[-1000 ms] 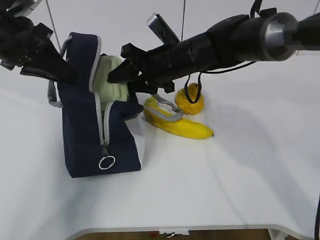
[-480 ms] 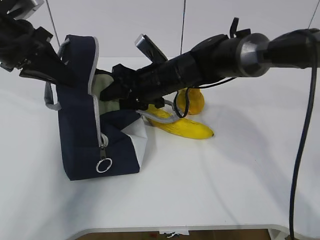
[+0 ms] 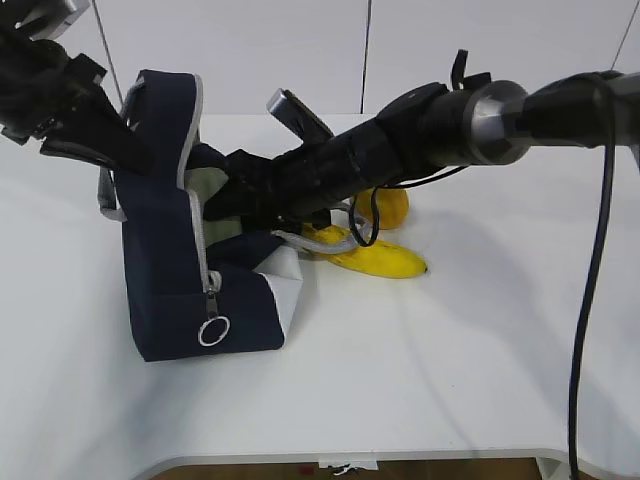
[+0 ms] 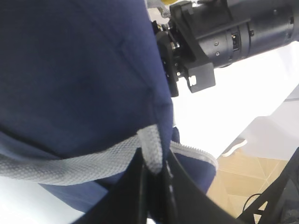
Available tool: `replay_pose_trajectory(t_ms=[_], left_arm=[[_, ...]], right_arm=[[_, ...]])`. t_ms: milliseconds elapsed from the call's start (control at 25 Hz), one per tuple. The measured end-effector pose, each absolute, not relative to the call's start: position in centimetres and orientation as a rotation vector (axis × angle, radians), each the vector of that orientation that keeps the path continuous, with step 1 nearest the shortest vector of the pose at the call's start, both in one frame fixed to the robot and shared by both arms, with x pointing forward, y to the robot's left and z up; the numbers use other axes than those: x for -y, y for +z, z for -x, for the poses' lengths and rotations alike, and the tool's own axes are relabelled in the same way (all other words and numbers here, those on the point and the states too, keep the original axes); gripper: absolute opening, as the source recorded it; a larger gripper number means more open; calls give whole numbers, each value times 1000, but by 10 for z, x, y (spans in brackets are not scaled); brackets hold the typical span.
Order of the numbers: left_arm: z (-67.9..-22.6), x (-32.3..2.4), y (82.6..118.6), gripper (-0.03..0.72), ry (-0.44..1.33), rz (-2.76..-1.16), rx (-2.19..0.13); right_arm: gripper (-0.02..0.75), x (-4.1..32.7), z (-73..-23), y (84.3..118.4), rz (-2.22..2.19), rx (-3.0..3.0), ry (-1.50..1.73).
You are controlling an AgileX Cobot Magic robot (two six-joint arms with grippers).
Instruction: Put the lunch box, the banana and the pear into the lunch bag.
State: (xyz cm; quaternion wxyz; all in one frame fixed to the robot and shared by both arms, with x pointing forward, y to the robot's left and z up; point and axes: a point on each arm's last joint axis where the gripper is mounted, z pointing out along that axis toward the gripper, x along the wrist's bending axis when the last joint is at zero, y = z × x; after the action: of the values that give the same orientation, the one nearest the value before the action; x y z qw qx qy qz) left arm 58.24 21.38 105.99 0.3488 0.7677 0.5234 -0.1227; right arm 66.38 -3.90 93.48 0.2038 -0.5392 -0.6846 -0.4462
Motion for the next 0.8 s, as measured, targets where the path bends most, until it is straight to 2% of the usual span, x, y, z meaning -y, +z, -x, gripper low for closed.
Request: replay_pose_trajectory(t_ms=[160, 240, 800], left_arm=[[-582, -214, 1060, 6, -327, -1993, -1354], [-582, -214, 1060, 6, -328, -1994, -1354], [-580, -215, 1059, 6, -332, -2020, -1350]], right_arm=[[532, 38, -662, 938, 1457, 1926, -1231], [565, 36, -662, 944, 1408, 1969, -1221], [584, 49, -670, 1003, 1261, 2458, -895]])
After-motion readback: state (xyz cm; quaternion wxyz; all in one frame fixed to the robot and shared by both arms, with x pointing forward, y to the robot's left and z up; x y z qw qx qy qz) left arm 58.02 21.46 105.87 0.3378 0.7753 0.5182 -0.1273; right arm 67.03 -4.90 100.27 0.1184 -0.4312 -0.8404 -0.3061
